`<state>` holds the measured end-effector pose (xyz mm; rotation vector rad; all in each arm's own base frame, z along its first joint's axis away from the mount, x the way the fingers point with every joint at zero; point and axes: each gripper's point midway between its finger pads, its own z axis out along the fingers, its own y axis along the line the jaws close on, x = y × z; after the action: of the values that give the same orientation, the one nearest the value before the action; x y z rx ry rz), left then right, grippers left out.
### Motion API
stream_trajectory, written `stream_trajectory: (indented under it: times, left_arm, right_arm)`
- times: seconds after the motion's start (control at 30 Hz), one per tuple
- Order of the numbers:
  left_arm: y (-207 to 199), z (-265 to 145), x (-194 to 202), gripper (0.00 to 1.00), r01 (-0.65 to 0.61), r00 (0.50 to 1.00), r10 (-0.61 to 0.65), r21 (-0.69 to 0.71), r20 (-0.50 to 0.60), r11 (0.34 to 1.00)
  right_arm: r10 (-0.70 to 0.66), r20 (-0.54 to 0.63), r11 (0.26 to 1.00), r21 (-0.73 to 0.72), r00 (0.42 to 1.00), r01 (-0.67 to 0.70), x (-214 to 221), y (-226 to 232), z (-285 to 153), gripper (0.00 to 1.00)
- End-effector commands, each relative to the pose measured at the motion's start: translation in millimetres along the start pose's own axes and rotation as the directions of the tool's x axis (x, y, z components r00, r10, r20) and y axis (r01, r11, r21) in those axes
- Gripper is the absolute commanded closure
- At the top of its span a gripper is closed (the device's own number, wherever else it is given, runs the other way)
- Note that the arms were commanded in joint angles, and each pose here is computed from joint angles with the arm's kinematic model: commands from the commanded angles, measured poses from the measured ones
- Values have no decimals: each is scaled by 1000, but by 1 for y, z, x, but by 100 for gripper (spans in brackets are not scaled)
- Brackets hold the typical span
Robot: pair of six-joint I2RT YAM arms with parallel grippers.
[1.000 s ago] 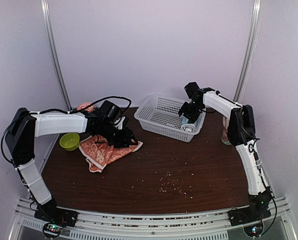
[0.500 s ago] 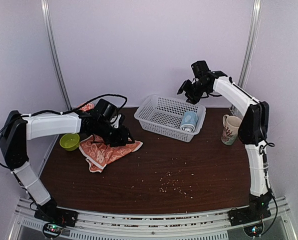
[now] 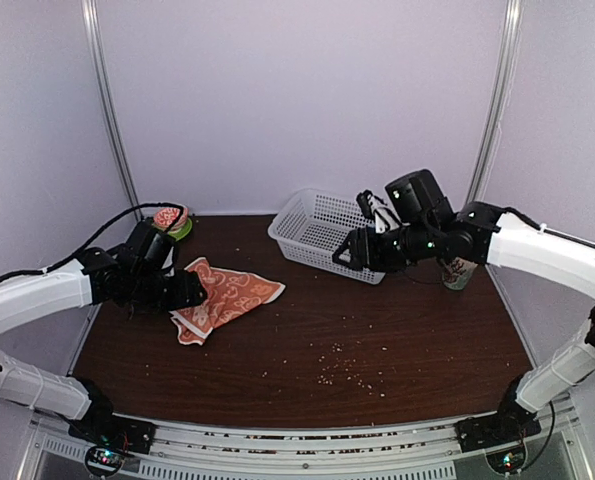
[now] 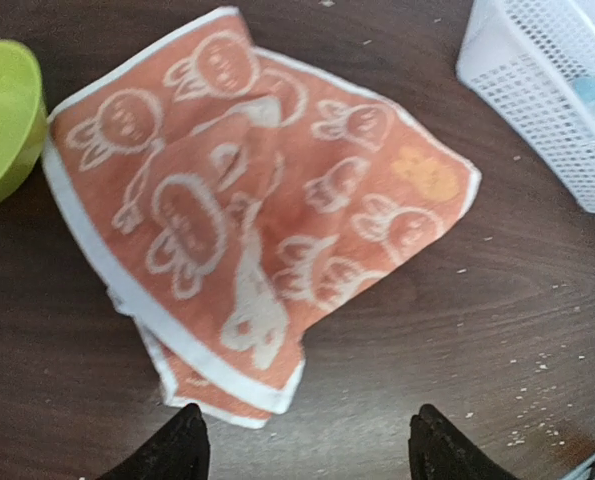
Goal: Roll the towels
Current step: Adjust the bin at the corner of the board.
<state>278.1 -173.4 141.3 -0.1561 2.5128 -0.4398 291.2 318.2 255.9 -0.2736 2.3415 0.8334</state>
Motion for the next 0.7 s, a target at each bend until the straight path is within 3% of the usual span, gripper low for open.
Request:
stream_trajectory:
  times: [0.0, 0.13, 0.33, 0.67]
  left_arm:
    - [47, 10, 22, 29, 93, 995, -96, -134, -21, 987]
    - [52, 20, 33, 31, 168, 984, -173, -95, -41, 981]
    - [49, 21, 37, 33, 187, 980, -191, -71, -50, 980]
    - [54, 23, 45, 33, 195, 979, -198, -58, -57, 979]
  right_arm:
    - [-23, -76, 998, 62, 997, 28, 50, -35, 41, 43]
    - [41, -97, 981, 191, 994, -22, 69, -80, 76, 49]
    - [124, -63, 929, 358, 990, -94, 51, -139, 111, 52]
    - [175, 47, 834, 523, 983, -174, 13, -215, 126, 53]
